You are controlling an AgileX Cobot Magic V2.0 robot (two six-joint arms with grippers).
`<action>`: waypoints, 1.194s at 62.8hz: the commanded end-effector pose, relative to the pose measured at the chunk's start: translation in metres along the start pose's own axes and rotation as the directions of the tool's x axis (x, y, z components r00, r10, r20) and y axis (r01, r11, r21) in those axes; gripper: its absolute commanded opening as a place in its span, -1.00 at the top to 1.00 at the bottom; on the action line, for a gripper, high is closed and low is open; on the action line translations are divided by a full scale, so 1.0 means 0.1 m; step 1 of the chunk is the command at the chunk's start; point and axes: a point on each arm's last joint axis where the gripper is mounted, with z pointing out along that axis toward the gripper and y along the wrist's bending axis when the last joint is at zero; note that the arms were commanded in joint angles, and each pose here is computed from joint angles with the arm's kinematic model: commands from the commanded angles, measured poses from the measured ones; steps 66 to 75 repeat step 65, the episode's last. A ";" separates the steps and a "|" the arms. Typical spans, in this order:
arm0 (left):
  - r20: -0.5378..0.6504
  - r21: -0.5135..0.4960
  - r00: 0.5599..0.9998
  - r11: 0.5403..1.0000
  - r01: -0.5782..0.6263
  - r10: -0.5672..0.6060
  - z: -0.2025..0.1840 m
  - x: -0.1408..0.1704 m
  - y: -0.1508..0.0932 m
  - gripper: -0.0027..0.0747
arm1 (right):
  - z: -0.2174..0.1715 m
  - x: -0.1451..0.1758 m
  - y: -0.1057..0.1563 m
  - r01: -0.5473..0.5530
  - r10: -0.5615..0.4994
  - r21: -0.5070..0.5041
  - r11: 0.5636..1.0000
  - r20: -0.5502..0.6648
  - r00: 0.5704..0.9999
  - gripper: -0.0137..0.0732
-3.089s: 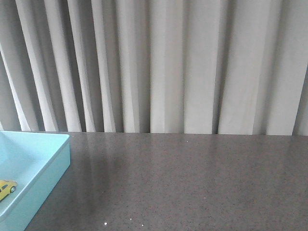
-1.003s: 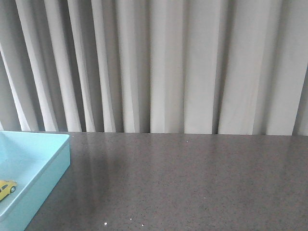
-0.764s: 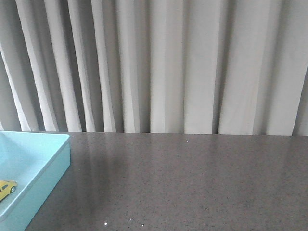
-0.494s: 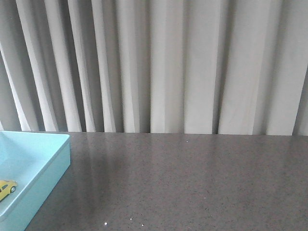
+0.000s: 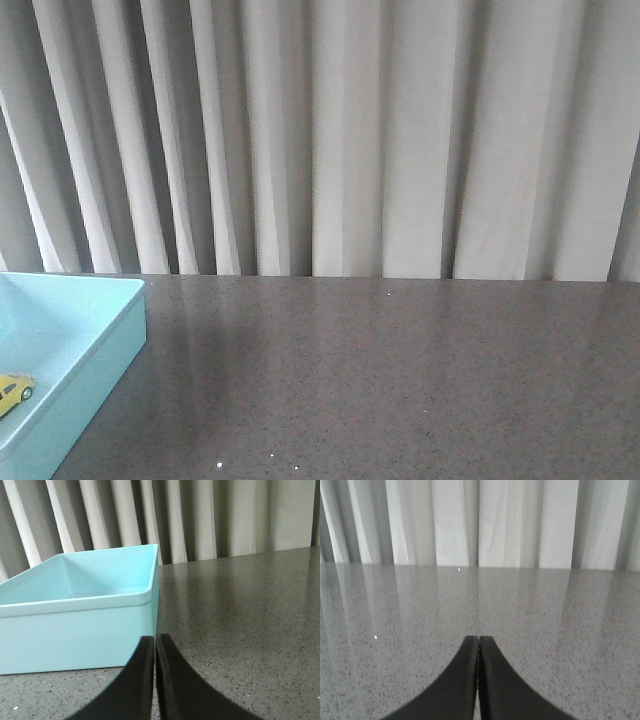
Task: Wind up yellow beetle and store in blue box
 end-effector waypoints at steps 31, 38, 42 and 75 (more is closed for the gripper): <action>0.105 0.005 0.994 1.000 0.017 -0.018 -0.02 -0.11 0.00 0.95 | -0.02 -0.06 0.00 0.003 -0.003 0.005 1.000 0.082 0.997 0.70; 0.105 0.005 0.994 1.000 0.017 -0.018 -0.02 -0.11 0.00 0.95 | -0.02 -0.06 0.00 0.003 -0.003 0.005 1.000 0.082 0.997 0.70; 0.105 0.005 0.994 1.000 0.017 -0.018 -0.02 -0.11 0.00 0.95 | -0.02 -0.06 0.00 0.003 -0.003 0.005 1.000 0.082 0.997 0.70; 0.105 0.005 0.994 1.000 0.017 -0.018 -0.02 -0.11 0.00 0.95 | -0.02 -0.06 0.00 0.003 -0.003 0.005 1.000 0.082 0.997 0.70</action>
